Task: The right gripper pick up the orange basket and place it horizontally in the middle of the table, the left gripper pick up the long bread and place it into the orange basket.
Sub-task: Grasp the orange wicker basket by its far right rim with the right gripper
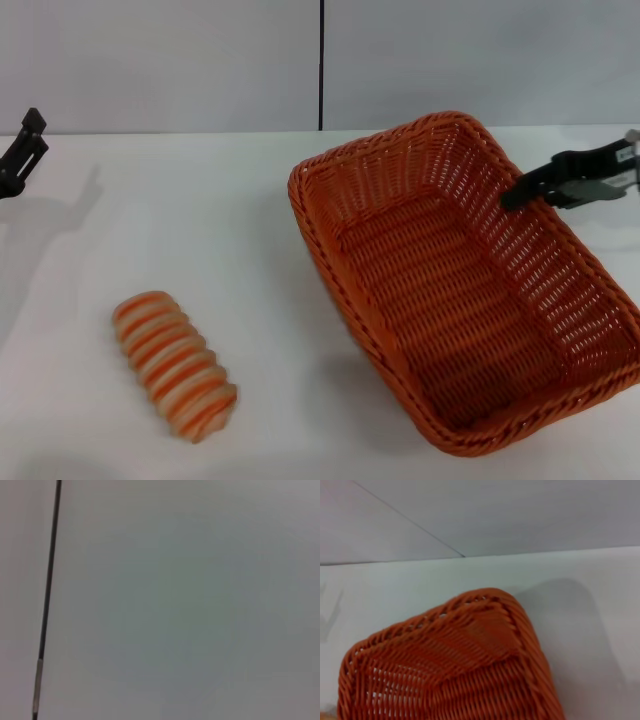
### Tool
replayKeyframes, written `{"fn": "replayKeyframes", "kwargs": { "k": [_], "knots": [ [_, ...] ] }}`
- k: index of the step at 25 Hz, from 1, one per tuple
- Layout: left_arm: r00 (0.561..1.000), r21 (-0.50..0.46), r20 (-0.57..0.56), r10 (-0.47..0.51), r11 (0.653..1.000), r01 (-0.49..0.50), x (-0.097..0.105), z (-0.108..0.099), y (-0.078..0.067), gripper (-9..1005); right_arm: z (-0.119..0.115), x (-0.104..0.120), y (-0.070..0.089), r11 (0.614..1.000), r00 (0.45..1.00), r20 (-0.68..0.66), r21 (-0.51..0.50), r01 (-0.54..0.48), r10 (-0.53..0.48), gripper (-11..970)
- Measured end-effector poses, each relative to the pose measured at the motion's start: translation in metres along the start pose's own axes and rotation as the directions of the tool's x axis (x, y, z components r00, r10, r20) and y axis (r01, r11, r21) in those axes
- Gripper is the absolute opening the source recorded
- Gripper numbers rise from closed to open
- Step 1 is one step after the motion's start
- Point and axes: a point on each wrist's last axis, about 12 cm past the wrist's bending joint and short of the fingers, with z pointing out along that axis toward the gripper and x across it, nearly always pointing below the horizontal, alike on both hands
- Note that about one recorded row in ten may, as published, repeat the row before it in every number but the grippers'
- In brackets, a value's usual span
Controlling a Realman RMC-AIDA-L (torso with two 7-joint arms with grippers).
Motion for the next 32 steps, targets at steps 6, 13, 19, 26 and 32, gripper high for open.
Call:
{"fn": "replayKeyframes", "kwargs": {
  "k": [6,13,19,26,32],
  "knots": [
    [1.0,-0.008,0.0,0.002,1.0,-0.002,0.0,-0.003,0.002,770,0.013,-0.001,0.007,1.0,1.0,-0.001,-0.005,0.009,-0.009,457],
    [1.0,-0.018,-0.008,0.002,1.0,-0.002,0.001,-0.007,0.005,768,0.032,0.003,0.017,1.0,0.999,-0.048,-0.017,0.011,-0.012,453],
    [1.0,-0.022,-0.011,0.002,1.0,-0.002,0.002,-0.008,0.006,766,0.036,0.004,0.016,1.0,0.998,-0.062,0.006,0.011,-0.011,449],
    [1.0,-0.03,-0.012,0.007,1.0,-0.007,0.002,-0.012,0.008,764,0.032,0.005,0.011,0.999,0.998,-0.057,0.04,0.025,-0.023,418],
    [1.0,-0.03,-0.013,0.007,1.0,-0.007,0.002,-0.012,0.008,762,0.026,0.001,0.012,0.996,0.998,-0.006,0.06,0.063,-0.063,270]
  ]
}}
